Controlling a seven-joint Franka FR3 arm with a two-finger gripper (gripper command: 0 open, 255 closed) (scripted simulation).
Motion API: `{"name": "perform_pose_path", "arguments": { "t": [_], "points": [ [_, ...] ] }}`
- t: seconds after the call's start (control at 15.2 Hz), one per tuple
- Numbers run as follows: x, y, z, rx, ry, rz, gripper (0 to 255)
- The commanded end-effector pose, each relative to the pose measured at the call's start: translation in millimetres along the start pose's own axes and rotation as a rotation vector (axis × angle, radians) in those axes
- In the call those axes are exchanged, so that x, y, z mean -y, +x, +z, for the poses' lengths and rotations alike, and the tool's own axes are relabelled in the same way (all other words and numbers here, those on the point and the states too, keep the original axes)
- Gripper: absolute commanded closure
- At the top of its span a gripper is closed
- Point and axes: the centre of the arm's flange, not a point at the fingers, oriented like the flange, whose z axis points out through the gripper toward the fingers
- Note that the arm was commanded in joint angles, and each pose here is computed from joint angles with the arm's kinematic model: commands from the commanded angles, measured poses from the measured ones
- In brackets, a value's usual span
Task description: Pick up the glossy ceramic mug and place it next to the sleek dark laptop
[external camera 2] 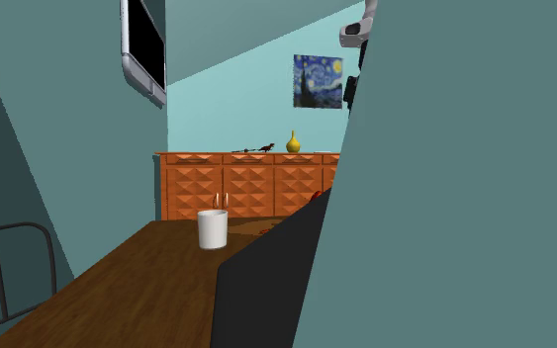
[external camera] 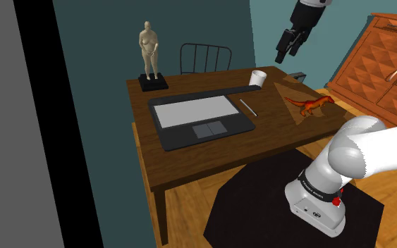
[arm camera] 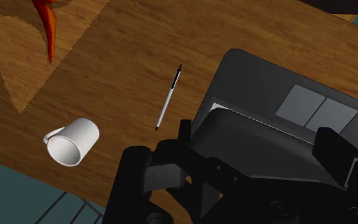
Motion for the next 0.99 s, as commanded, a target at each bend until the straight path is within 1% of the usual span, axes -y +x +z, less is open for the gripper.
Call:
{"name": "perform_pose_path", "arguments": {
  "t": [0.0, 0.92],
  "points": [
    [0.0, 0.0, 0.0, 0.0, 0.0, 0.0, 0],
    [-116.9, 94.2, 110.7, 0.008, 0.012, 0.041, 0]
  ]
}}
